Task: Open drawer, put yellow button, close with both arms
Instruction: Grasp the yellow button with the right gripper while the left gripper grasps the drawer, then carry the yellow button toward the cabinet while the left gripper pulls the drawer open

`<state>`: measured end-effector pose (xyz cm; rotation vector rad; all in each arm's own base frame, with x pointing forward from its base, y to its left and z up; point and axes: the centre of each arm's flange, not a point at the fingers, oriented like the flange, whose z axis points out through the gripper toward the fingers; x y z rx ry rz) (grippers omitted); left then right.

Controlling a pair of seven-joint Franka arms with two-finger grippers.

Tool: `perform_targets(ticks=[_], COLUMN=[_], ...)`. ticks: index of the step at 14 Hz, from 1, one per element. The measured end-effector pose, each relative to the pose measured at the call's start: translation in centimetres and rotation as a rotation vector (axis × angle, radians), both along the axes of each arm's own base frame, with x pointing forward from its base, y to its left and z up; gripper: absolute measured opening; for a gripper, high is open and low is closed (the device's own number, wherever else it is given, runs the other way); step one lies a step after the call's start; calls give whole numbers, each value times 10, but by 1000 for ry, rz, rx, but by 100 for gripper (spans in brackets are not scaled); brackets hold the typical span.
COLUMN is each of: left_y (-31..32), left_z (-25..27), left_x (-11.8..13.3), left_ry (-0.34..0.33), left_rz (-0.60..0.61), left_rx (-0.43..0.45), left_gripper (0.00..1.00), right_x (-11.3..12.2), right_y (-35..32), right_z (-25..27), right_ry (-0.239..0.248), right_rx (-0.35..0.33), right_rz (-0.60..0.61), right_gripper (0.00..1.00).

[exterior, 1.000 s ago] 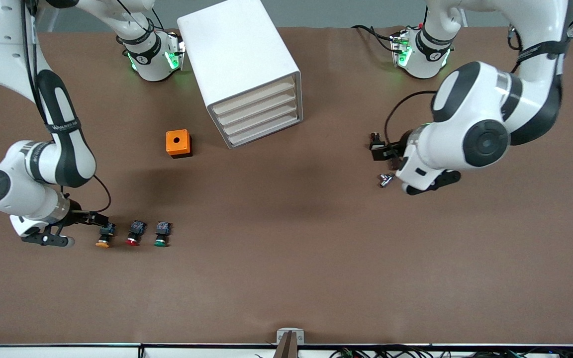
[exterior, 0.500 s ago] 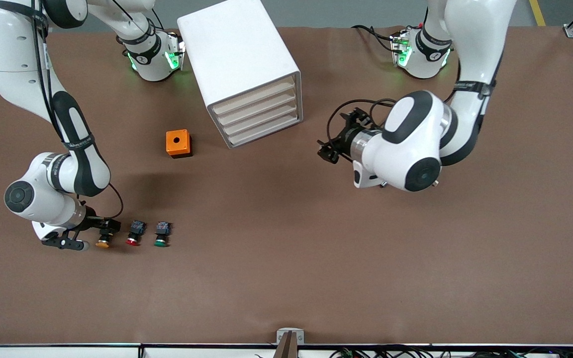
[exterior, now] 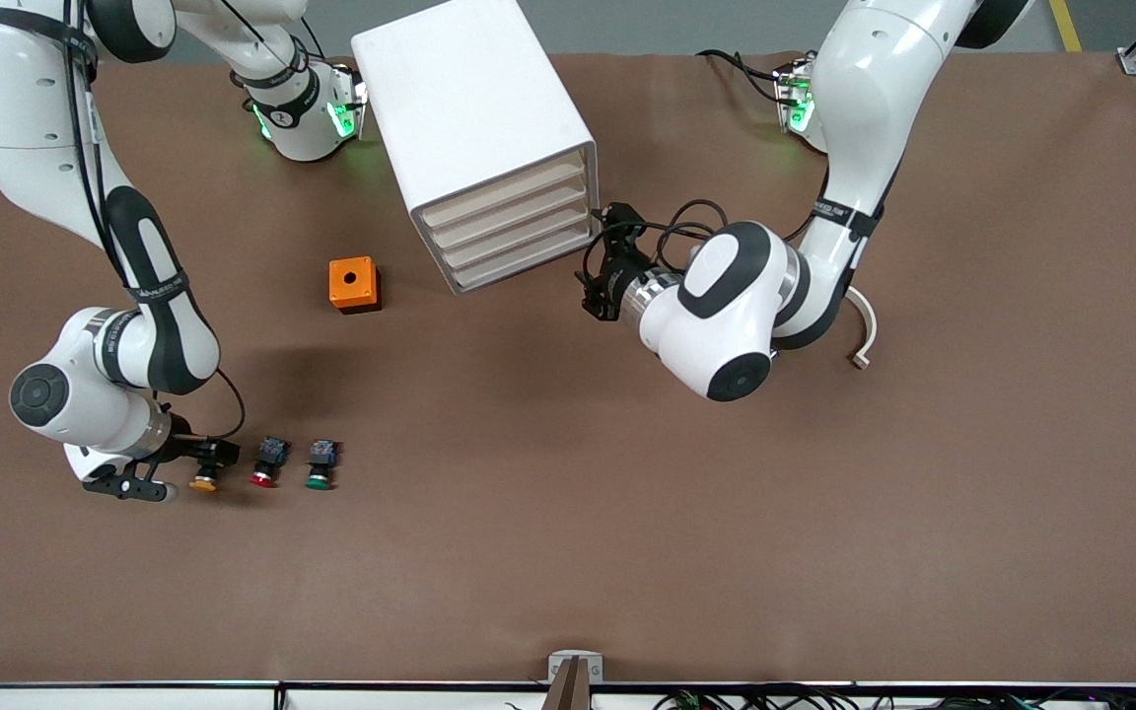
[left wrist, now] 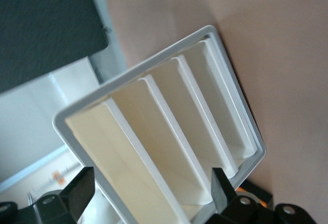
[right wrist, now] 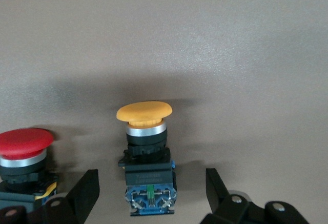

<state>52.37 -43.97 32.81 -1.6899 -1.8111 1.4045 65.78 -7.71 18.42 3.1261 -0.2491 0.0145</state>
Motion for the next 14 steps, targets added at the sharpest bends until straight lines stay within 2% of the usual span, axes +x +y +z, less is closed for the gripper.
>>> perform_targets(ticks=[4, 6, 7, 8, 10, 11, 12, 14], left_y=[-7, -13, -18, -23, -30, -32, -35, -42], left_z=[-31, -40, -41, -42, -51, -58, -64, -71], left_x=[-6, -13, -18, -22, -29, -32, -35, -44], left_ry=[193, 279, 306, 332, 378, 401, 422, 446], left_rz=[87, 91, 86, 84, 84, 83, 80, 62], left_rx=[95, 104, 98, 99, 112, 112, 110, 111], left_gripper=[100, 96, 87, 87, 72, 72, 67, 63], right_x=[-2, -2, -1, 1, 4, 8, 12, 16], right_y=[0, 1, 1, 2, 4, 5, 6, 7], right_z=[-8, -9, -8, -6, 0, 9, 24, 66], right_ry=[12, 14, 12, 11, 43, 74, 104, 128], right_rx=[1, 1, 1, 2, 10, 16, 23, 33], right_rz=[1, 2, 3, 5, 8, 10, 11, -1], right_gripper=[89, 67, 56, 43, 42, 42, 42, 42])
